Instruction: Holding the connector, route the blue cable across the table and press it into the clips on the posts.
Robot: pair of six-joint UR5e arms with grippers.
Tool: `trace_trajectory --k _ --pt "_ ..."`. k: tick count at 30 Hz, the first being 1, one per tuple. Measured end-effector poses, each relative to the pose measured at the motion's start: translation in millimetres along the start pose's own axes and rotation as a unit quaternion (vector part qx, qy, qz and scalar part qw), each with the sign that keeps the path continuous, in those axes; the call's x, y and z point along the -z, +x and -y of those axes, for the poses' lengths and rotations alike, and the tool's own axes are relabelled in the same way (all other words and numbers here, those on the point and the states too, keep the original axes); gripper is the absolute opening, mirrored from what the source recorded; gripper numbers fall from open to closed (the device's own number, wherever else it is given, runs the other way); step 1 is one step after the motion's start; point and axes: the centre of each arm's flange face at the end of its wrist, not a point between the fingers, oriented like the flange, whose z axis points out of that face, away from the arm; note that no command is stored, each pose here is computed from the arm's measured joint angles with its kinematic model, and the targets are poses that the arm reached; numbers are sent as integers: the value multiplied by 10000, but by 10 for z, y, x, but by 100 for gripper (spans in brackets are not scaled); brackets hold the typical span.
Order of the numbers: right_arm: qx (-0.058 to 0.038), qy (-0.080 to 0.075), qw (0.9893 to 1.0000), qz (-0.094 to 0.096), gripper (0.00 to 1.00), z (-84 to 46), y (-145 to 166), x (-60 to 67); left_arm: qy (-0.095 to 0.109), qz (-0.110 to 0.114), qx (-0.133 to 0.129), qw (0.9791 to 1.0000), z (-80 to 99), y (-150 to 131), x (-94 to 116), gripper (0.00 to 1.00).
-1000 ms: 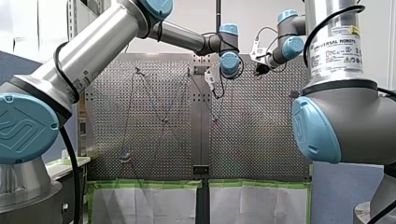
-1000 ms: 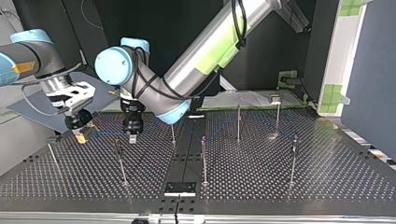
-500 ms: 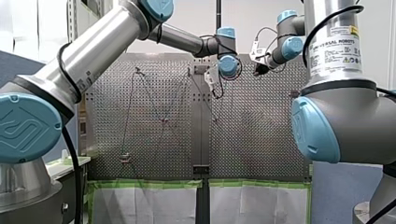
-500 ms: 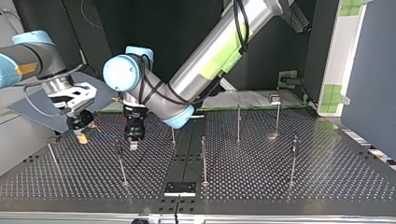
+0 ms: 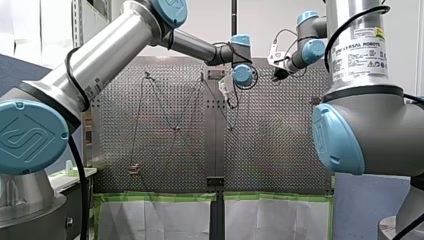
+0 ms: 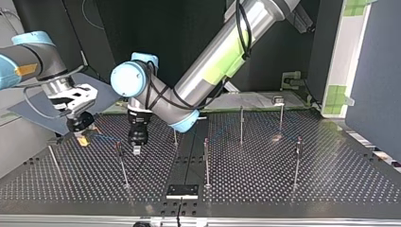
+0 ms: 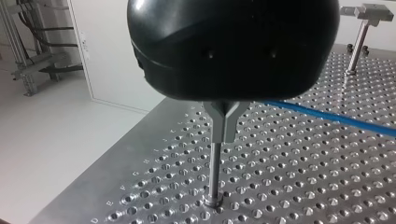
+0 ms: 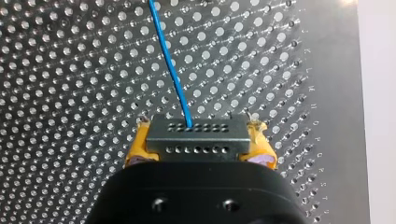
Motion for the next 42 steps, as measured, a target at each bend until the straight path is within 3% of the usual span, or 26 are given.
trace_trajectory --k 26,34,42 --pt "0 -1 10000 1 0 -1 -1 0 -1 0 -1 10000 -1 1 0 0" --pt "0 -1 10000 1 0 -1 -1 0 -1 0 0 10000 -1 0 -1 8" --pt "0 -1 10000 1 0 -1 -1 0 -1 0 0 10000 -1 0 0 8"
